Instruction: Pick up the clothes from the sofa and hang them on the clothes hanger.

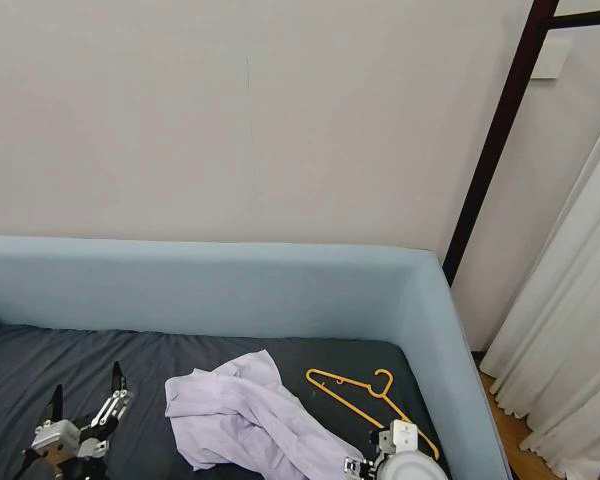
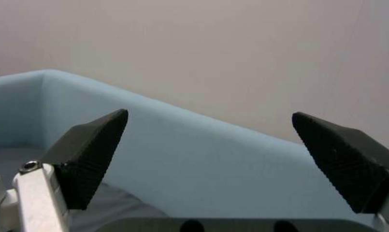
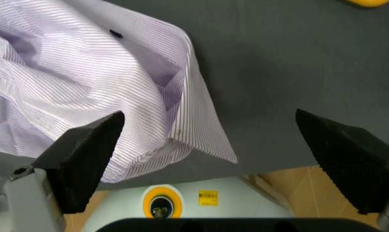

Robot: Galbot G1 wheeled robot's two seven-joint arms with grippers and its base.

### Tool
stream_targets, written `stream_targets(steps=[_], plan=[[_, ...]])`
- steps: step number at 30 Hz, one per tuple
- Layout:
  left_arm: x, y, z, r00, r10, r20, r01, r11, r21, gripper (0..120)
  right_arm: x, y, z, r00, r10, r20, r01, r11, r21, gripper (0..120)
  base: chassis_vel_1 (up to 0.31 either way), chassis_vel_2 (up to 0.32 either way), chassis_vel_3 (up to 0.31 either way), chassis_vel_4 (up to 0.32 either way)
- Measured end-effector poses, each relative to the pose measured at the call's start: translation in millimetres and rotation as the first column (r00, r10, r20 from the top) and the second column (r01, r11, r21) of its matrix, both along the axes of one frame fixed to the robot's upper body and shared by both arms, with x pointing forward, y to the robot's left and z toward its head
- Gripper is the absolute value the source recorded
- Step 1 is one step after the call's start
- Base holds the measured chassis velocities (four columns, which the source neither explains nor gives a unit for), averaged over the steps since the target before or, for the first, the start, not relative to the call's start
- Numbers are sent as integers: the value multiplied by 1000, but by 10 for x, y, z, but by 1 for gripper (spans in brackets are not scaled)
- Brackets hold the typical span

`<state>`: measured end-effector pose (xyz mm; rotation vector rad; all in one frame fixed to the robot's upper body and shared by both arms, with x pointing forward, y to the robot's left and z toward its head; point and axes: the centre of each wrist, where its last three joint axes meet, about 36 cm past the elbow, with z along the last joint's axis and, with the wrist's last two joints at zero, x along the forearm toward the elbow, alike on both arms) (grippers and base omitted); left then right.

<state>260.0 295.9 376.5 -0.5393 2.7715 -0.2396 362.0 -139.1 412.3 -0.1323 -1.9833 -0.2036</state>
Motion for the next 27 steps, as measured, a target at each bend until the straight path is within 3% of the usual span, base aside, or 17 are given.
stream_targets(steps=[9,13,27], plan=[[-16,-17,26,1000,2,5,-2,1000,-2,100,-91,-27,-101,999,46,30,-47,998,35,75,0,0,0,0],[-29,-18,34,1000,3,6,-3,1000,-1,100,-84,-27,-217,997,58,42,-59,998,26,55,0,0,0,0],[-32,-4,42,1000,7,9,-7,1000,2,100,-192,-10,-237,994,102,44,-101,995,-21,7,0,0,0,0]])
